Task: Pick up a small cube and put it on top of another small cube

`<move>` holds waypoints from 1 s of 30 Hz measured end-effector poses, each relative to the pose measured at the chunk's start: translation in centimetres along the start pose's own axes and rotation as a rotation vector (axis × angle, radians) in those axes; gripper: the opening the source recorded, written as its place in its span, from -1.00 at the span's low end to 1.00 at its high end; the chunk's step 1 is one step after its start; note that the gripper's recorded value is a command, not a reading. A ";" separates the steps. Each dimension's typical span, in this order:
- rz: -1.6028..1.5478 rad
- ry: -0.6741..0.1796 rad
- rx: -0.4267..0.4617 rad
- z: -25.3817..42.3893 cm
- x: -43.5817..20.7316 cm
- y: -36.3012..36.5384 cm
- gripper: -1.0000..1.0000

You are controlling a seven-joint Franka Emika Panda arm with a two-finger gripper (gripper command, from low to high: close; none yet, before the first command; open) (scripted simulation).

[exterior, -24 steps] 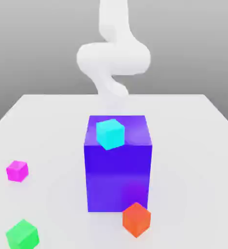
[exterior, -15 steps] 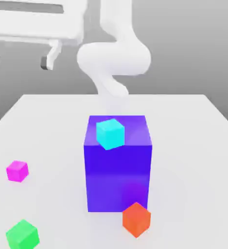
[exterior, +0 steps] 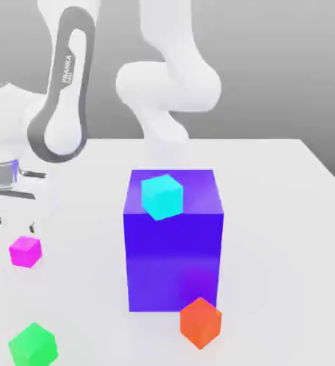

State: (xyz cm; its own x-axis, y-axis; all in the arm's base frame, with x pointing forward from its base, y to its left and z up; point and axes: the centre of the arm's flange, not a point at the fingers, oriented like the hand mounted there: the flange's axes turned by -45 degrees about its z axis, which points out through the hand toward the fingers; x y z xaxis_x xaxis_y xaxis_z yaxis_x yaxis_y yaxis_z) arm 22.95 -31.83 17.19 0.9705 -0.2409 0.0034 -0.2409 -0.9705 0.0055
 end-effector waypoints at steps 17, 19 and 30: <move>0.001 -0.004 0.006 -1.0 -0.3 -0.1 -1.00; -0.006 -0.005 0.007 -2.0 1.1 -0.5 -1.00; -0.086 -0.009 0.008 -4.8 13.9 -7.1 -1.00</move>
State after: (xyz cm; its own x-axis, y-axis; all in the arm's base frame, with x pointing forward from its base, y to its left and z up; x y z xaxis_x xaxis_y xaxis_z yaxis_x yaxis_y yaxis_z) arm 38.14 -28.23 21.95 0.9876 -0.1569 -0.0055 -0.1569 -0.9876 -0.0026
